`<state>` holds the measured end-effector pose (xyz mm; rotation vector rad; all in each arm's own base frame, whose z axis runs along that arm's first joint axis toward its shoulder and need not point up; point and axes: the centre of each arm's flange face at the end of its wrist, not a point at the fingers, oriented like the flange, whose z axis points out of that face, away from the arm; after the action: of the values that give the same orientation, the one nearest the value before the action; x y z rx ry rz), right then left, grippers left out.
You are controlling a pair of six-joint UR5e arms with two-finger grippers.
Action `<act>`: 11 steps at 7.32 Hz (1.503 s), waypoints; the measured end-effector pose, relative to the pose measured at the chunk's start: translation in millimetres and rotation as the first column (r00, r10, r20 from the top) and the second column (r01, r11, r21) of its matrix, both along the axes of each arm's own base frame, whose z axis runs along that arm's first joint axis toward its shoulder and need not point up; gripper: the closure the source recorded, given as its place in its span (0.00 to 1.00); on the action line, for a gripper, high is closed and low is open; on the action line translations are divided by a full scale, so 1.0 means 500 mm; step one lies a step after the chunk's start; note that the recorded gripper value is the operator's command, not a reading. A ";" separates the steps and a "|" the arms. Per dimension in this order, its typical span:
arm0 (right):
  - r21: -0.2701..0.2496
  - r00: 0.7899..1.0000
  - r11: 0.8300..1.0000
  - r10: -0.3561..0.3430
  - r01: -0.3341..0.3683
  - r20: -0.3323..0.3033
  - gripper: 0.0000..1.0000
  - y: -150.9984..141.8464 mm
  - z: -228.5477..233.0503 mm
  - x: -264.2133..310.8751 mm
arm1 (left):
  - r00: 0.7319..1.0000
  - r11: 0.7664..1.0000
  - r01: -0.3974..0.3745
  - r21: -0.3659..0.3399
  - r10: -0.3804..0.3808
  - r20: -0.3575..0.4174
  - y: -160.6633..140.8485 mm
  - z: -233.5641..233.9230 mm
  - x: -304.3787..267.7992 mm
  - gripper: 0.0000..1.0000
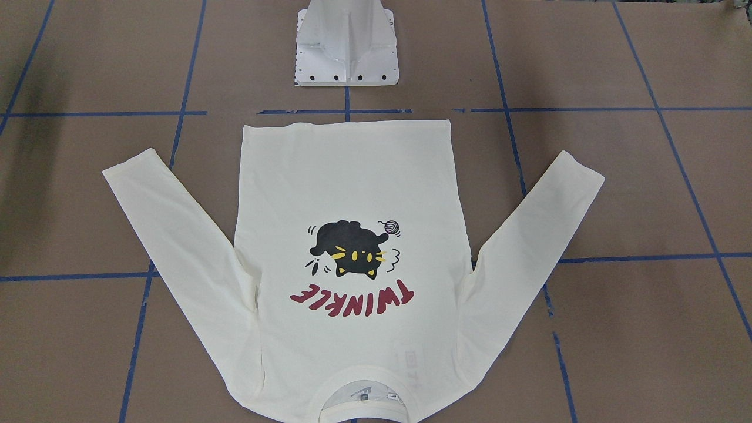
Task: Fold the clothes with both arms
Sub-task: 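Move the right gripper toward the sleeve cuff nearest it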
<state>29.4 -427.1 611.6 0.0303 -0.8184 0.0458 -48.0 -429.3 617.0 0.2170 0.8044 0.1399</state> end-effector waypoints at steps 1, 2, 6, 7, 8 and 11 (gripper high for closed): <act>-0.001 1.000 1.000 0.000 0.000 0.001 0.00 0.000 0.001 0.000 | 1.000 1.000 0.001 -0.013 -0.001 -0.002 -0.001 -0.009 -0.001 0.00; 0.003 1.000 1.000 -0.002 0.002 0.002 0.00 0.000 -0.001 0.000 | 1.000 1.000 0.001 -0.023 -0.001 -0.003 -0.002 -0.025 -0.001 0.00; 0.056 0.994 0.996 -0.075 0.070 0.083 0.00 -0.006 -0.087 -0.089 | 1.000 1.000 0.003 0.003 -0.003 -0.007 0.004 -0.057 -0.003 0.00; 0.075 0.989 0.993 -0.095 0.087 0.117 0.00 -0.003 -0.109 -0.133 | 1.000 1.000 0.002 0.013 -0.002 -0.008 0.004 -0.057 -0.003 0.00; 0.078 0.985 0.994 -0.088 0.077 0.146 0.00 0.003 -0.135 -0.195 | 1.000 1.000 0.001 0.020 -0.001 -0.009 0.004 -0.058 -0.002 0.00; 0.094 0.976 0.993 -0.087 0.070 0.197 0.01 0.082 -0.181 -0.421 | 1.000 1.000 0.015 0.016 -0.014 -0.015 -0.009 -0.067 0.002 0.00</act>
<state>-181.0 -386.2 521.1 0.0754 -1.0230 -0.0624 -46.8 -434.0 583.7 0.2394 0.8162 0.1315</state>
